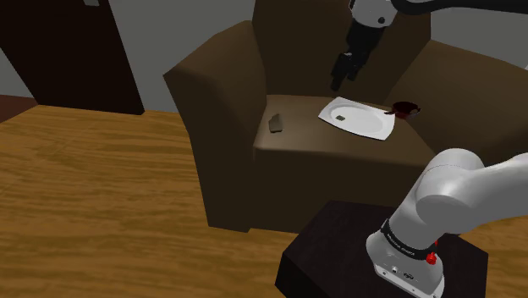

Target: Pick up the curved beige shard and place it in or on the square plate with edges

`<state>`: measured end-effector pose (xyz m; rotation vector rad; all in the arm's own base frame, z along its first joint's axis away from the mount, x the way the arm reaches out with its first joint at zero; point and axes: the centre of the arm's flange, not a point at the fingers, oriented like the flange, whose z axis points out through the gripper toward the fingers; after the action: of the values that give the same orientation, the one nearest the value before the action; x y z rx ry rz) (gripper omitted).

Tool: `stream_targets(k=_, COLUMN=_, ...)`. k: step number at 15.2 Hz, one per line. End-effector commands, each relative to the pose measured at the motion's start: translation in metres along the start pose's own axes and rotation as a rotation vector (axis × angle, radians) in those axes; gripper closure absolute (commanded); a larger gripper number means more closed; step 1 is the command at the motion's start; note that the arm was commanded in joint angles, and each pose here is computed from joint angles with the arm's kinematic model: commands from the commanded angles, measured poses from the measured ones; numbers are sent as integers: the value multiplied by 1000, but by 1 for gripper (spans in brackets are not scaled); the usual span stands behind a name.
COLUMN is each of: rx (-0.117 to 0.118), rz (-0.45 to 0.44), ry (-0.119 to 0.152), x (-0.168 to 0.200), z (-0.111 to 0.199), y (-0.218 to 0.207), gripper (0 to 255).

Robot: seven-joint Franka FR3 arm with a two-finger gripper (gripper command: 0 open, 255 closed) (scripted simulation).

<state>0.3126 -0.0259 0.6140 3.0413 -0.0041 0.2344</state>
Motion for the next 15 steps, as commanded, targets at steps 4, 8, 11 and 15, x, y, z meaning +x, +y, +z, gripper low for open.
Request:
stream_targets(k=4, rx=-37, rz=87, ry=-58, x=35, z=22, y=-26, gripper=0)
stream_targets(k=8, rx=-86, rz=202, ry=-135, x=83, z=56, y=-55, gripper=0)
stream_targets(k=11, rx=-122, rz=289, ry=-193, x=118, z=84, y=-72, gripper=0)
stream_targets(k=15, rx=-171, rz=405, ry=-270, x=165, z=127, y=-88, gripper=0)
